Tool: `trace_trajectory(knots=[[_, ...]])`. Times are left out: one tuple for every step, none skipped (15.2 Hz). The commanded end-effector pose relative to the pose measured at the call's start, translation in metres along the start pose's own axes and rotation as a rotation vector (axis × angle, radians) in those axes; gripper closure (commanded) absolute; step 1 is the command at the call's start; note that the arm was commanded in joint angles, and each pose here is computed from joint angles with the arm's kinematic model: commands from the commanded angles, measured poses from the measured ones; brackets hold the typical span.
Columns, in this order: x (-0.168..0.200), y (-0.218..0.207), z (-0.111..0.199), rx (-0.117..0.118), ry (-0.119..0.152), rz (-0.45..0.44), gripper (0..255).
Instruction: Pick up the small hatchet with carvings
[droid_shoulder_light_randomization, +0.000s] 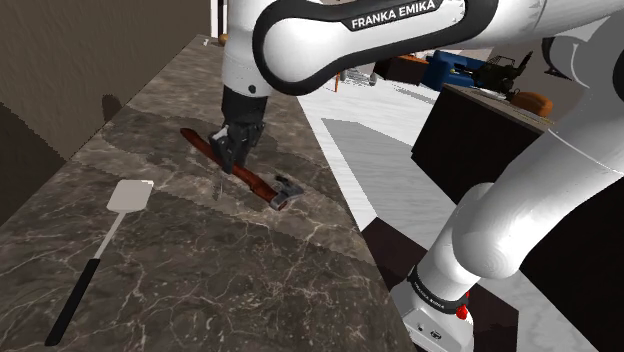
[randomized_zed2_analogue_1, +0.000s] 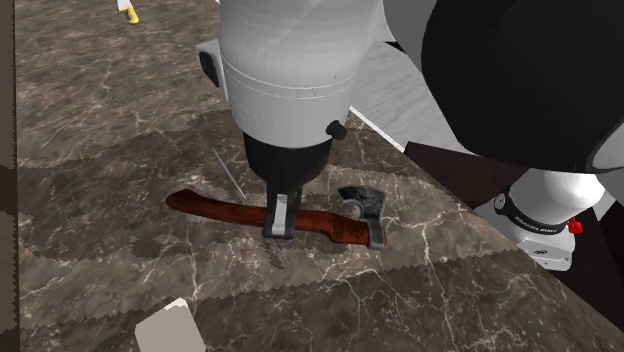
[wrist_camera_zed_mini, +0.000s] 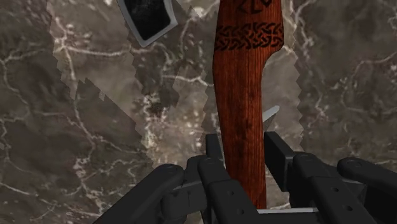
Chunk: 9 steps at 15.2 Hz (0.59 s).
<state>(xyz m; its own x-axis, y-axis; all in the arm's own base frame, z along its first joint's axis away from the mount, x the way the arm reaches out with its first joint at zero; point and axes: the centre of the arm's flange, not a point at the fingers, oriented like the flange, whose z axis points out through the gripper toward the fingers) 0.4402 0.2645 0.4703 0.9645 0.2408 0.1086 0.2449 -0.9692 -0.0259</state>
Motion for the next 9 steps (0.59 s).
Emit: trace_trajectory(knots=[[0.001, 0.0, -0.011, 0.0, 0.0, 0.0, 255], [0.002, -0.001, -0.016, 0.0, 0.0, 0.0, 255], [0.003, -0.001, -0.021, 0.0, 0.0, 0.0, 255], [0.003, -0.001, -0.026, 0.0, 0.0, 0.0, 255], [0.004, -0.001, -0.032, 0.0, 0.0, 0.0, 255], [0.004, -0.001, -0.037, 0.0, 0.0, 0.0, 255], [0.005, -0.001, -0.042, 0.0, 0.0, 0.0, 255], [0.005, -0.001, -0.043, 0.0, 0.0, 0.0, 255], [0.005, -0.001, -0.043, 0.0, 0.0, 0.0, 255]])
